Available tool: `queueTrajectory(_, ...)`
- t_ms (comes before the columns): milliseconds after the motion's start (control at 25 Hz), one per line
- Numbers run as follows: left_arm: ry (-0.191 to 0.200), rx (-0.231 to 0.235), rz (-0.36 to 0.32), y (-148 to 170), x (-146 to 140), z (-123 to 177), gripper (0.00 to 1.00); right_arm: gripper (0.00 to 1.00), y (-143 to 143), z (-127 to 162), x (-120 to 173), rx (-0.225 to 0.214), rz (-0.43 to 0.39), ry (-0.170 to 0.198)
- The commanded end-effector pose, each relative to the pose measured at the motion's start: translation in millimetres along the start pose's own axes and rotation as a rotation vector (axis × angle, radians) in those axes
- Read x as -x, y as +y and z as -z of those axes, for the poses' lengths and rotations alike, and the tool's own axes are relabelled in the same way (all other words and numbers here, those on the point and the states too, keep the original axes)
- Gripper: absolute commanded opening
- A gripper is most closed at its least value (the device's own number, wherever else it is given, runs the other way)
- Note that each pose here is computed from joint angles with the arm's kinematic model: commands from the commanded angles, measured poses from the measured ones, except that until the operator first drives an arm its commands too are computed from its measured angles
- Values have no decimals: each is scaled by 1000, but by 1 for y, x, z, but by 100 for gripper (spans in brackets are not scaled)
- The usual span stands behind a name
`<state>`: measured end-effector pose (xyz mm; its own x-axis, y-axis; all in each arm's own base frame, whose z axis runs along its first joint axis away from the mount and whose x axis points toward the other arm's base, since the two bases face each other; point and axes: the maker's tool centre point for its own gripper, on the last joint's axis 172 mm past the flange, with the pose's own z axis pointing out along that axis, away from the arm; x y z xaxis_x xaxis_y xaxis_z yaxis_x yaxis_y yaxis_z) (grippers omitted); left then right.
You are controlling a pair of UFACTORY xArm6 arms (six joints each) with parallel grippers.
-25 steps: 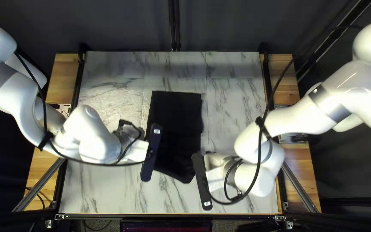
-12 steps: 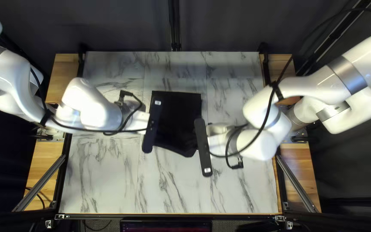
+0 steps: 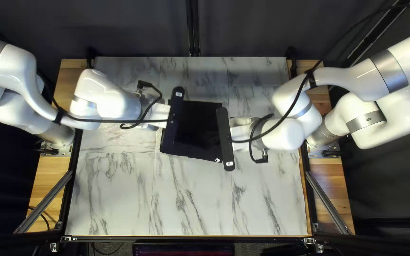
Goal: Fold t-shirt
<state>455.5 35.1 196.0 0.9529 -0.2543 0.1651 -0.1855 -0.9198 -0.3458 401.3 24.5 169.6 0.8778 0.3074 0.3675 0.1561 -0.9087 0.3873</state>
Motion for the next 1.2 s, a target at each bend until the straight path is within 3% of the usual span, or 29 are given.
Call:
queueTrajectory(40,0,4,10,-8,6,-7,1,0,14,-11,9,-17,4,9)
queueTrajectory(360,-12,30,40,-23,18,-38,1,0,35,-45,17,-60,9,30)
queueTrajectory(840,-20,65,66,-36,25,-58,5,0,58,-71,29,-106,4,19)
queueTrajectory(880,-21,69,67,-36,26,-58,22,0,58,-72,28,-109,4,19)
queueTrajectory(920,-21,72,68,-36,26,-59,45,0,58,-73,28,-111,4,19)
queueTrajectory(960,-22,76,69,-35,27,-59,80,0,58,-75,27,-114,2,20)
queueTrajectory(1000,-22,79,70,-35,27,-58,100,8,57,-75,26,-116,0,21)
queueTrajectory(1080,-23,85,77,-34,29,-59,100,49,55,-78,26,-123,-7,22)
queueTrajectory(1120,-23,87,78,-34,30,-60,100,78,55,-79,27,-126,-11,22)
queueTrajectory(1160,-23,90,81,-33,31,-60,100,100,54,-80,27,-129,-14,23)
queueTrajectory(1200,-23,91,83,-33,31,-60,100,100,54,-80,27,-131,-17,23)
